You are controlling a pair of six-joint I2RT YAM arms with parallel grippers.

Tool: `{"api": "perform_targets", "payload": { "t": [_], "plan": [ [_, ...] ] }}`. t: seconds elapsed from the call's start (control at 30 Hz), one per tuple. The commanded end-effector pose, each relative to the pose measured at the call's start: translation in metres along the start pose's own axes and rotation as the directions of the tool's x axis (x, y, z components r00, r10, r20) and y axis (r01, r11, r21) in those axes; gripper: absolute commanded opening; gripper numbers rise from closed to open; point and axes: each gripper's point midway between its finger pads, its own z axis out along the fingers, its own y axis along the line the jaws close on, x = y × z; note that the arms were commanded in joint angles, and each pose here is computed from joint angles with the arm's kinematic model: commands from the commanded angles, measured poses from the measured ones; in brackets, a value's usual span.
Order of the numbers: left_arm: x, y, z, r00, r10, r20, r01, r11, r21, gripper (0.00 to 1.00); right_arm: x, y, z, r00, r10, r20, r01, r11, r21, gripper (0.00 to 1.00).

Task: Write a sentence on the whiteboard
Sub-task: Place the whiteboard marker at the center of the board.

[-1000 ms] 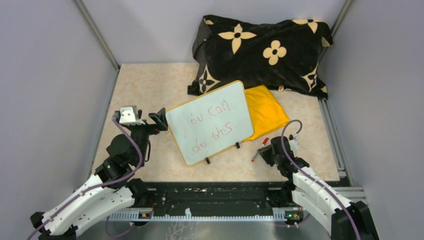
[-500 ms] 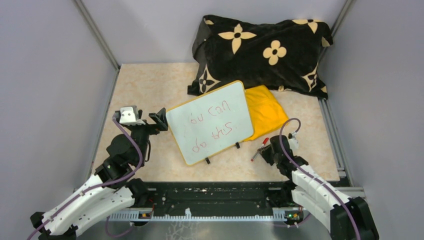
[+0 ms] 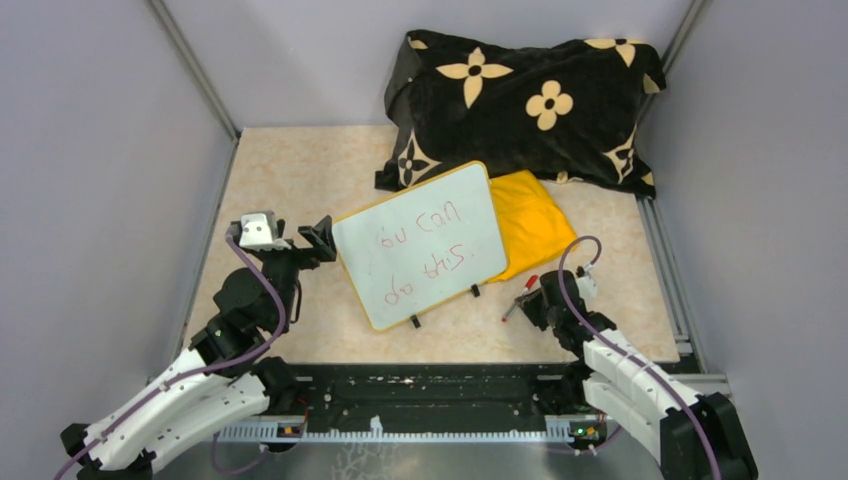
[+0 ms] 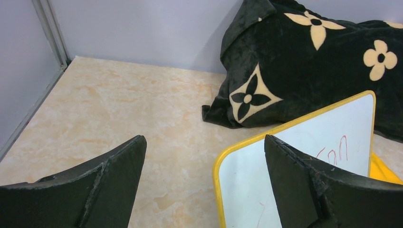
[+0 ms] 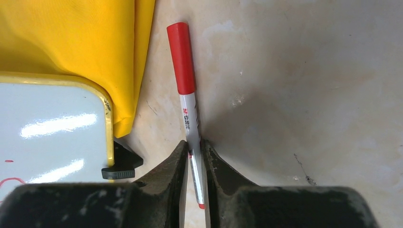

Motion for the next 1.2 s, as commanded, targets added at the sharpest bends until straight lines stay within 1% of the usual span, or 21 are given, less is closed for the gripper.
{"api": "perform_targets", "payload": {
  "t": [0.0, 0.17, 0.37, 0.67, 1.17],
  "plan": [
    [-0.004, -0.001, 0.0, 1.0, -0.01, 0.014, 0.01, 1.0, 0.004, 0.99, 0.002, -0.036, 0.0, 0.999, -0.049, -0.002, 0.049, 0.99, 0.135, 0.18],
    [-0.004, 0.0, 0.0, 1.0, -0.013, 0.016, 0.013, 1.0, 0.005, 0.99, 0.0, -0.031, -0.004, 0.999, -0.046, 0.0, 0.045, 0.991, 0.123, 0.31],
    [-0.005, 0.0, -0.001, 1.0, -0.019, 0.019, 0.019, 1.0, 0.007, 0.99, -0.003, -0.027, -0.008, 0.999, -0.036, 0.007, 0.035, 0.993, 0.114, 0.35],
    [-0.005, -0.001, 0.0, 1.0, -0.016, 0.017, 0.016, 1.0, 0.012, 0.99, -0.014, -0.01, -0.019, 0.998, -0.051, 0.038, 0.048, 0.996, 0.081, 0.38],
    [-0.003, -0.002, 0.0, 1.0, -0.015, 0.013, 0.015, 1.0, 0.014, 0.99, -0.008, -0.019, -0.014, 0.998, -0.065, 0.021, 0.063, 0.994, 0.089, 0.38]
  ]
}}
